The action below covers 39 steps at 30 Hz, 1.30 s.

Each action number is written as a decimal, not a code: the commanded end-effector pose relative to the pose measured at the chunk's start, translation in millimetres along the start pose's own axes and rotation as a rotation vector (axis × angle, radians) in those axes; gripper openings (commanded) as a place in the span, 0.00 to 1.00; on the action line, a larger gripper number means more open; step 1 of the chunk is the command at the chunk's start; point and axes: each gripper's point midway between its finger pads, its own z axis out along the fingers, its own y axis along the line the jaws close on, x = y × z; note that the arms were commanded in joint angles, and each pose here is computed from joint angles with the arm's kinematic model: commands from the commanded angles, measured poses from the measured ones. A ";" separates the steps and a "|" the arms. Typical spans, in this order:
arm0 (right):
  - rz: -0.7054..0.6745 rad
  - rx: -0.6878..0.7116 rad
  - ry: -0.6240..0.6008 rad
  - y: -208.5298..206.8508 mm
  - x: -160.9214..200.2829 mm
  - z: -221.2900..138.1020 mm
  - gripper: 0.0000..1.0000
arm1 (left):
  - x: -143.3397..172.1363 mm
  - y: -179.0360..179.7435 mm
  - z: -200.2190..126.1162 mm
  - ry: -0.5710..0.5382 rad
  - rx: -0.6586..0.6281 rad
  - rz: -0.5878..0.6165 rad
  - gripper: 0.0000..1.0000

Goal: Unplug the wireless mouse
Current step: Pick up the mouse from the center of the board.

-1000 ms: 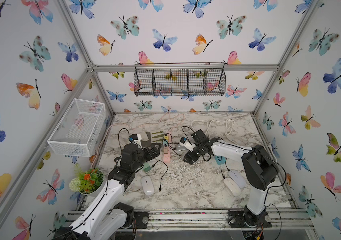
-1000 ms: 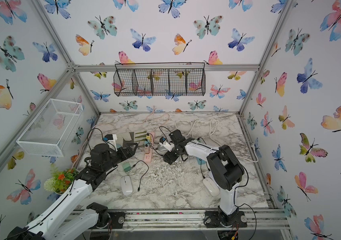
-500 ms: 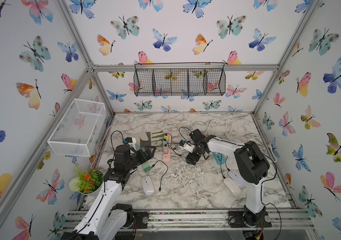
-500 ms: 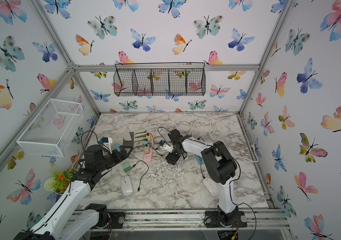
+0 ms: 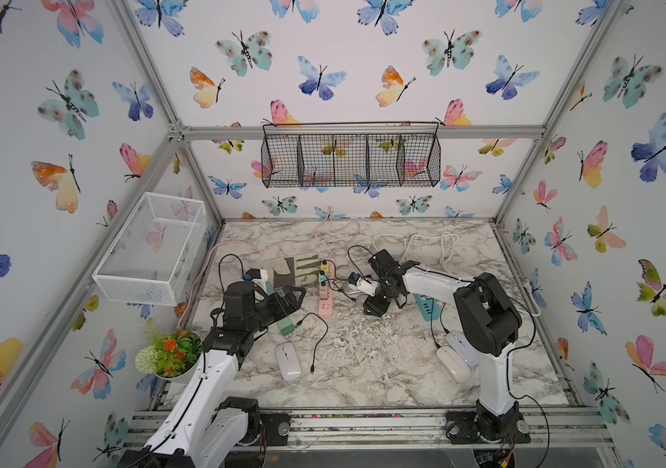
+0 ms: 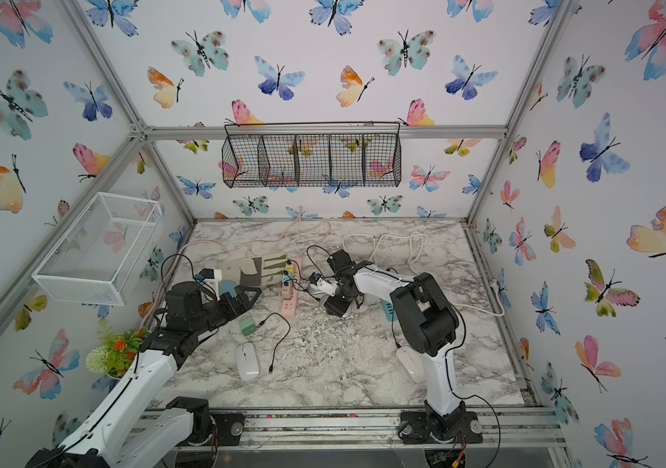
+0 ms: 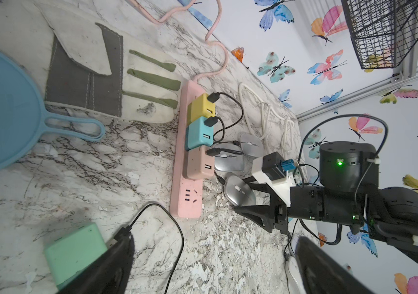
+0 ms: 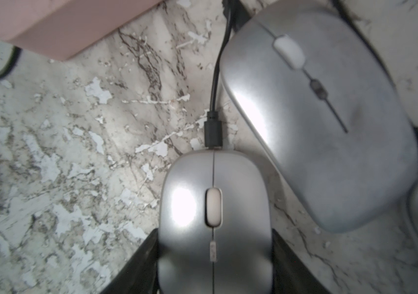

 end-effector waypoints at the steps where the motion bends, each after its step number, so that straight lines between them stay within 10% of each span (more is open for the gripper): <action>1: 0.026 -0.076 0.067 17.2 28.2 7.4 0.56 | -6.2 -4.0 -3.1 -0.010 0.001 0.024 1.00; 20: 0.051 -0.188 -0.432 71.5 -29.8 -109.5 0.06 | -37.8 -51.1 -24.6 -0.080 0.106 0.141 0.99; 39: 0.055 -0.157 -0.709 111.4 -37.9 -133.3 0.01 | 38.7 -93.8 29.6 0.136 0.199 0.061 0.80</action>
